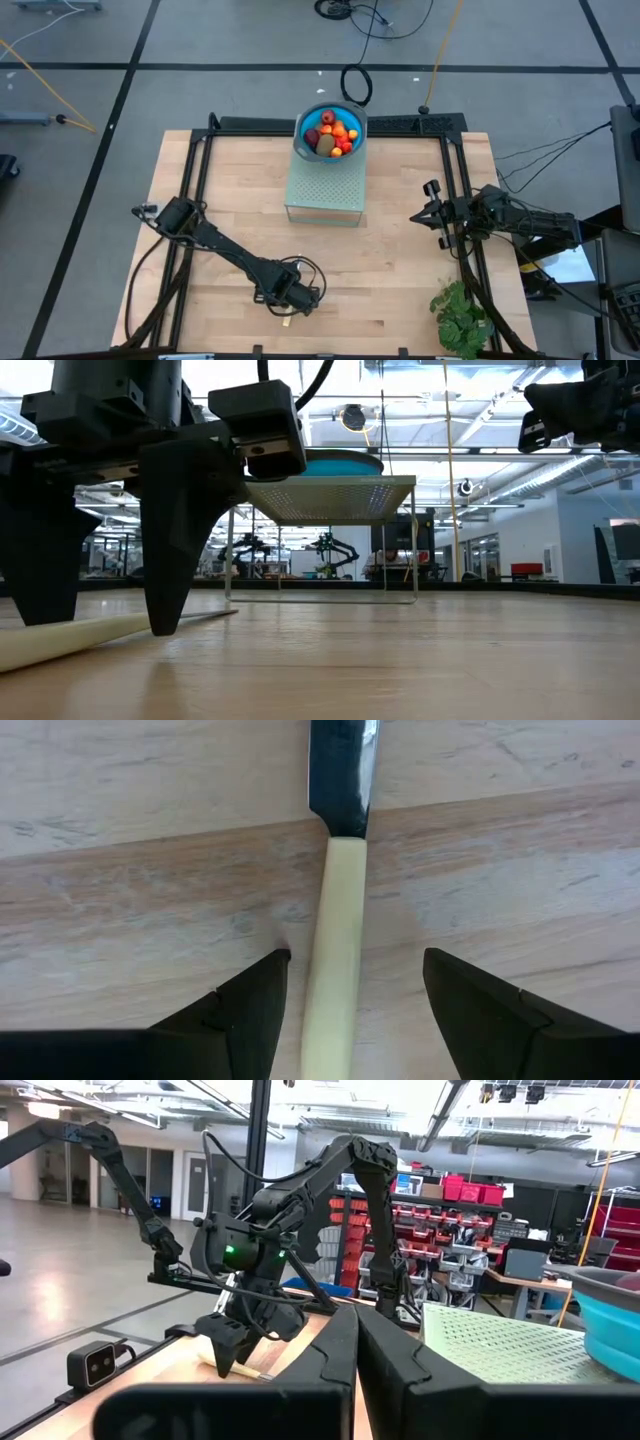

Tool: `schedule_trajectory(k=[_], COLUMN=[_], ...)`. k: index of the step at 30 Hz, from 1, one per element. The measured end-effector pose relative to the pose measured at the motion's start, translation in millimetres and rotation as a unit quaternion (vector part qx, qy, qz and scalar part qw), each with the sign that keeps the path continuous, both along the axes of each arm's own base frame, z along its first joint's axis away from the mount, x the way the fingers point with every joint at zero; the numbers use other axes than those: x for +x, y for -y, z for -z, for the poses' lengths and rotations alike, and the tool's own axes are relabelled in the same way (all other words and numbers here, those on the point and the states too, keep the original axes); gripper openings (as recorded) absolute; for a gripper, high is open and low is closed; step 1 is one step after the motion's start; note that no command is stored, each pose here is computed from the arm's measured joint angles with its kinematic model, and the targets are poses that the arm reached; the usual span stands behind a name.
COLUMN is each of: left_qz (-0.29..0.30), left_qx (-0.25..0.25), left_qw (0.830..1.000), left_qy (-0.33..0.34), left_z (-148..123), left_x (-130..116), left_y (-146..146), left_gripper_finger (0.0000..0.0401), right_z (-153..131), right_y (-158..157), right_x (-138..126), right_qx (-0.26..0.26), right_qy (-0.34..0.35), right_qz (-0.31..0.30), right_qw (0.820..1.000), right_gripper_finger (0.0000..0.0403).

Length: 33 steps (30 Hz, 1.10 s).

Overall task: Pick & Place Fruit
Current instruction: Put the yellow knife on the shelf

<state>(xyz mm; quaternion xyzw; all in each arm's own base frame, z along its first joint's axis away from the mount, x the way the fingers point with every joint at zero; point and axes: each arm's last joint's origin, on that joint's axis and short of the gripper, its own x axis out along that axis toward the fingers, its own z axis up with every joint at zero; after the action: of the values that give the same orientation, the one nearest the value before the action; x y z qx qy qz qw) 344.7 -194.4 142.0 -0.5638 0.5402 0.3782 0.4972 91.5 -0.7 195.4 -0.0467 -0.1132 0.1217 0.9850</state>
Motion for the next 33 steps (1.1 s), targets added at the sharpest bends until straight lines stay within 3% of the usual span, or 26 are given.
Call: schedule_trajectory(k=[7,22,28,33], left_qz=[0.013,0.038,0.036,0.035], left_qx=[-0.003,0.006,0.011,0.011], left_qw=[1.000,0.999,0.999,0.999], left_qy=[-0.002,-0.003,0.001,0.002], left_z=[0.3,1.9,1.6,1.5], left_x=[-0.4,-2.1,-1.7,-1.4], left_y=[0.1,-0.5,-0.6,-0.9], left_gripper_finger=[0.0236,0.0080,0.0047,0.0046], right_z=[0.0,0.0,0.0,0.0], right_y=[0.0,0.0,0.0,0.0], right_x=[0.0,0.0,0.0,0.0], right_qx=[0.000,0.000,0.000,0.000], right_qy=[0.000,0.000,0.000,0.000], right_qz=[0.000,0.000,0.000,0.000], right_qw=[1.000,1.000,1.000,1.000], right_gripper_finger=[0.0000,0.0000,0.0000,0.0000])
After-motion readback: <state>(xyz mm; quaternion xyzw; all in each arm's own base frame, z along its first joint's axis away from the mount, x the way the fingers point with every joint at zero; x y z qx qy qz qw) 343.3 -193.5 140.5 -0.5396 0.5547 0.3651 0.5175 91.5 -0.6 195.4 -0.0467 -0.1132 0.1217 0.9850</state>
